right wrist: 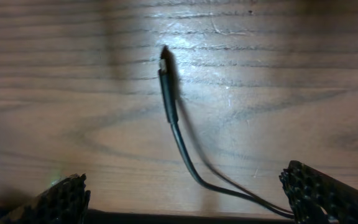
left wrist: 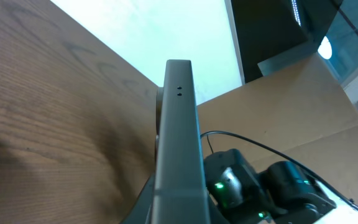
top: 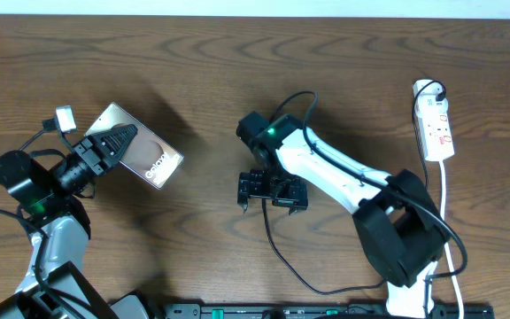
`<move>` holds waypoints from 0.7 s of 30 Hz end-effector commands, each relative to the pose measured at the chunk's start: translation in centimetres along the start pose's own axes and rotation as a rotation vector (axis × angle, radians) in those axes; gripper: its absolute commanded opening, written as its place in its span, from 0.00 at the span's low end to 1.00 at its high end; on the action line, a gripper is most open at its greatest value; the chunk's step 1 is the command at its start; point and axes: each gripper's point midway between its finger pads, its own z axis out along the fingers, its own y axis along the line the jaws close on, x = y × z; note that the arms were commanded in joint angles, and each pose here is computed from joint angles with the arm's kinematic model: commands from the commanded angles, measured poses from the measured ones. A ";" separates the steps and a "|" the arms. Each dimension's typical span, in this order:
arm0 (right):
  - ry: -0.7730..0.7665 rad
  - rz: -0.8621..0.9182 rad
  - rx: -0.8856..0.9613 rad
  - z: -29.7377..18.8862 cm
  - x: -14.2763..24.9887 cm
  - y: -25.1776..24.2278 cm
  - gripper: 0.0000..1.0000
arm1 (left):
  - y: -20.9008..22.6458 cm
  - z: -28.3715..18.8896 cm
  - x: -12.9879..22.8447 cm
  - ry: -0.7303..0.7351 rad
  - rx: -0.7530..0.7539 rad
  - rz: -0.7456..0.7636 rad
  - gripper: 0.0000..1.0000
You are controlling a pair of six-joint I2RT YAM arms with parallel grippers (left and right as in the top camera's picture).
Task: Plug charger to phone and switch on socket
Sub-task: 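Lower the right gripper and close it on the cable plug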
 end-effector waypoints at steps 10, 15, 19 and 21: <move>0.023 0.063 0.084 2.1 -0.4 -1.4 0.98 | -0.6 -0.1 -0.1 0.015 0.016 0.038 0.07; 0.023 0.073 0.112 2.9 -0.8 -1.8 0.96 | -0.6 -0.1 -0.1 0.015 0.016 0.038 0.08; -0.031 0.097 0.158 3.9 -2.1 -2.3 0.96 | -0.6 -0.1 -0.1 0.015 0.016 0.038 0.07; -0.039 0.094 0.156 4.2 -2.3 -2.1 0.97 | -0.6 -0.1 -0.1 0.015 0.016 0.038 0.08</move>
